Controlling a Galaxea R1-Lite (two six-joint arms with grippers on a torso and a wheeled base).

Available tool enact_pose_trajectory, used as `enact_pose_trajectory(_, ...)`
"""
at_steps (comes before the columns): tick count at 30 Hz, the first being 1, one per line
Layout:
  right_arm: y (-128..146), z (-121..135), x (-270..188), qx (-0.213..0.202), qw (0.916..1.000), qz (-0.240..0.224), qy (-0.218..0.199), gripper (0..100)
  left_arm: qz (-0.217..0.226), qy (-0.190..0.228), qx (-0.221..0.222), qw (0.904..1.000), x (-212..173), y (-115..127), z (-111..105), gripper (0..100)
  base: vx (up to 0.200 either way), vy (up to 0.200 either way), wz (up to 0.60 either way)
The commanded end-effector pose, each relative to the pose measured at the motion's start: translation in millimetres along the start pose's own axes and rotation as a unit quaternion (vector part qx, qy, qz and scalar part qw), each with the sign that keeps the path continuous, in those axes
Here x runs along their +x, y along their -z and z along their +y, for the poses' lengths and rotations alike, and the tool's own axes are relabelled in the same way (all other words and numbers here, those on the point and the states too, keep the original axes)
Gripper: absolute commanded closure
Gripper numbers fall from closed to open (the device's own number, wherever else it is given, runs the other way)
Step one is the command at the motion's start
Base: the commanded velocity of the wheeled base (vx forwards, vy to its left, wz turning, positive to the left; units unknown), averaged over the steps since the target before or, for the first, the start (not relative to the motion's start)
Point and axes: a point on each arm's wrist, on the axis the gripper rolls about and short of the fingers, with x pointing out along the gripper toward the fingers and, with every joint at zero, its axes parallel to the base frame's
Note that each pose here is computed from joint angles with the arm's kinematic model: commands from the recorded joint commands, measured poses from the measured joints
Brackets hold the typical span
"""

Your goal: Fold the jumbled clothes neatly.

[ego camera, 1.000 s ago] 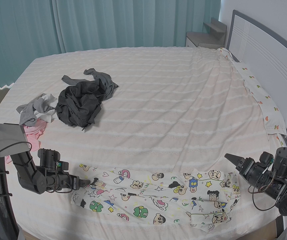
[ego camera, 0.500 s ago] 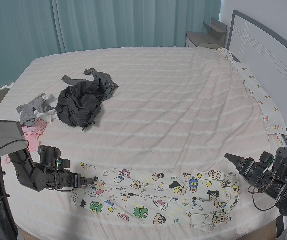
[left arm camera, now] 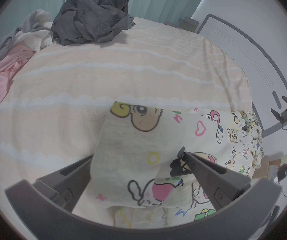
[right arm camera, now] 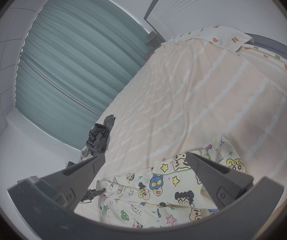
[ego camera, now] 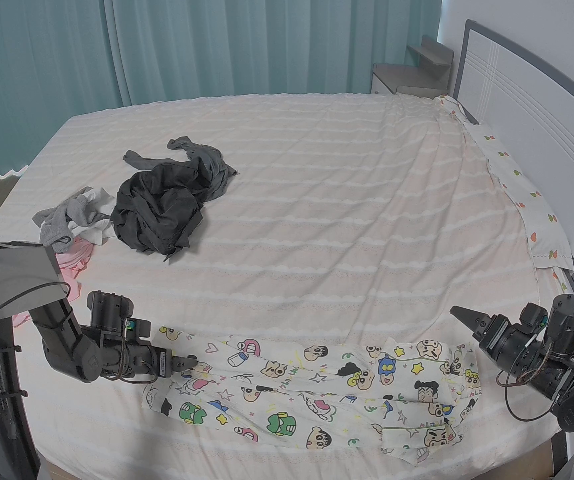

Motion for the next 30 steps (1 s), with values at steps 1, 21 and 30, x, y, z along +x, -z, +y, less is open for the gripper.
enact_pose_trajectory(1, 2, -1, -3, 0.0, 1.0, 0.002, 0.002, 0, 0.015, 0.006, 0.003, 0.9999, 7, 6, -5, 0, 0.0, 0.0, 0.0)
enact_pose_trajectory(21, 1, -2, -3, 0.001, 1.0, 0.002, 0.002, 0, 0.036, 0.013, 0.001, 0.9993, 6, 18, -8, 100, 0.0, 0.0, 0.0)
enact_pose_trajectory(30, 1, -2, -3, 0.001, 1.0, 0.001, 0.002, 0, 0.019, 0.008, -0.005, 0.9998, -6, 11, -6, 100, 0.0, 0.0, 0.0)
